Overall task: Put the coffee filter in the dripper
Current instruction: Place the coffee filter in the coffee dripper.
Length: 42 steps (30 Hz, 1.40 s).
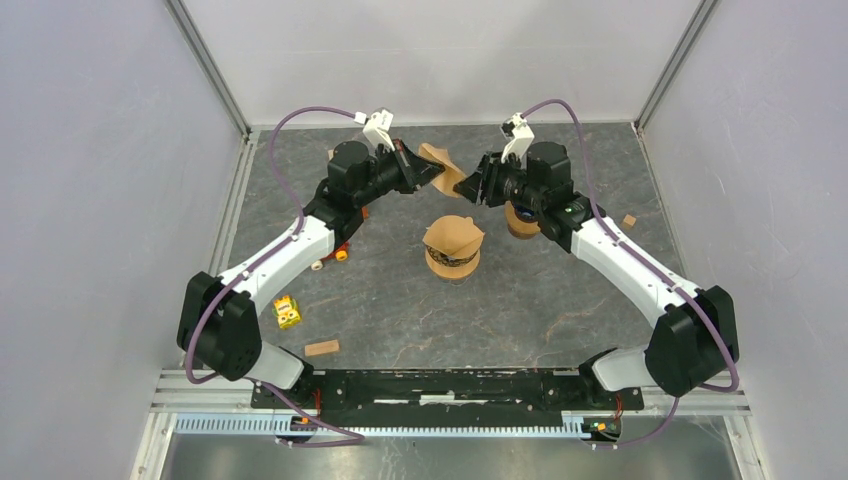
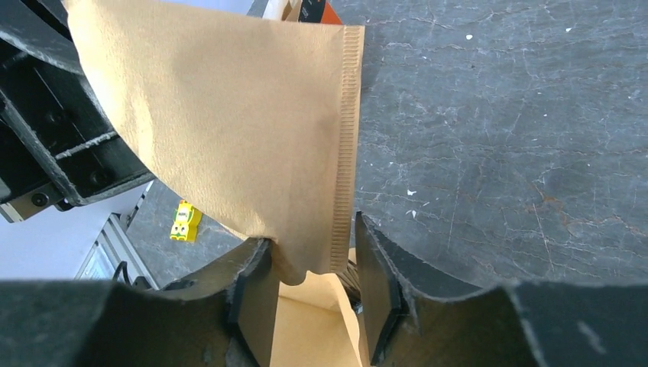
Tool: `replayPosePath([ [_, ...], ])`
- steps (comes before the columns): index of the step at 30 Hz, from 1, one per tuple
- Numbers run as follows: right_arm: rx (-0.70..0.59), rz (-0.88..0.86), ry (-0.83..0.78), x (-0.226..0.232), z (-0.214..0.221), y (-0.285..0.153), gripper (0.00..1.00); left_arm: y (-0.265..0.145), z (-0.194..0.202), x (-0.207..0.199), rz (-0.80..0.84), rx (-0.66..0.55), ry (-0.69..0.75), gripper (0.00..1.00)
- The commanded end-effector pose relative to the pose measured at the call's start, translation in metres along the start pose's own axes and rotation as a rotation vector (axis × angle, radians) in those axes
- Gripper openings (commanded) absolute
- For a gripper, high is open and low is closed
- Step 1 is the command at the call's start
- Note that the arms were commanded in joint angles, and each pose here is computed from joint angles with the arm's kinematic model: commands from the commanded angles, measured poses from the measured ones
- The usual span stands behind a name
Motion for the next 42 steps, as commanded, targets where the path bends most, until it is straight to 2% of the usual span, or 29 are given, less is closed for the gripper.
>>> replayPosePath([
  [1, -0.040, -0.018, -0.010, 0.000, -0.006, 0.000, 0.42, -0.005, -0.007, -0.007, 0.046, -0.039, 0.043, 0.02],
  [14, -0.058, -0.004, -0.044, 0.000, -0.012, -0.001, 0.14, -0.007, -0.006, -0.006, 0.037, -0.041, 0.064, 0.02],
  [19, -0.067, 0.034, -0.077, -0.002, -0.016, -0.003, 0.00, -0.007, -0.007, -0.007, 0.042, -0.043, 0.072, 0.02],
  [23, -0.081, 0.046, -0.096, -0.002, -0.020, -0.005, 0.00, -0.008, -0.009, -0.010, 0.055, -0.044, 0.080, 0.02],
  [30, -0.074, 0.040, -0.088, -0.001, -0.017, -0.005, 0.30, -0.008, -0.008, -0.010, 0.074, -0.047, 0.069, 0.02],
  [38, -0.052, 0.008, -0.037, 0.000, -0.007, -0.006, 0.47, -0.007, -0.003, -0.009, 0.140, -0.076, 0.056, 0.02],
  [42, -0.045, -0.046, 0.016, 0.003, 0.000, -0.004, 0.52, -0.007, -0.001, -0.007, 0.147, -0.081, 0.058, 0.02],
])
Point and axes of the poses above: each gripper's point midway between its finger pads, its own y axis out along the fingers, its own x axis along the line the jaws close on, z = x × y, the point moved 10 cm from there along -y, back along the fingers, and after that the axes turned 6 degrees about -y, right-handed, at the moved point
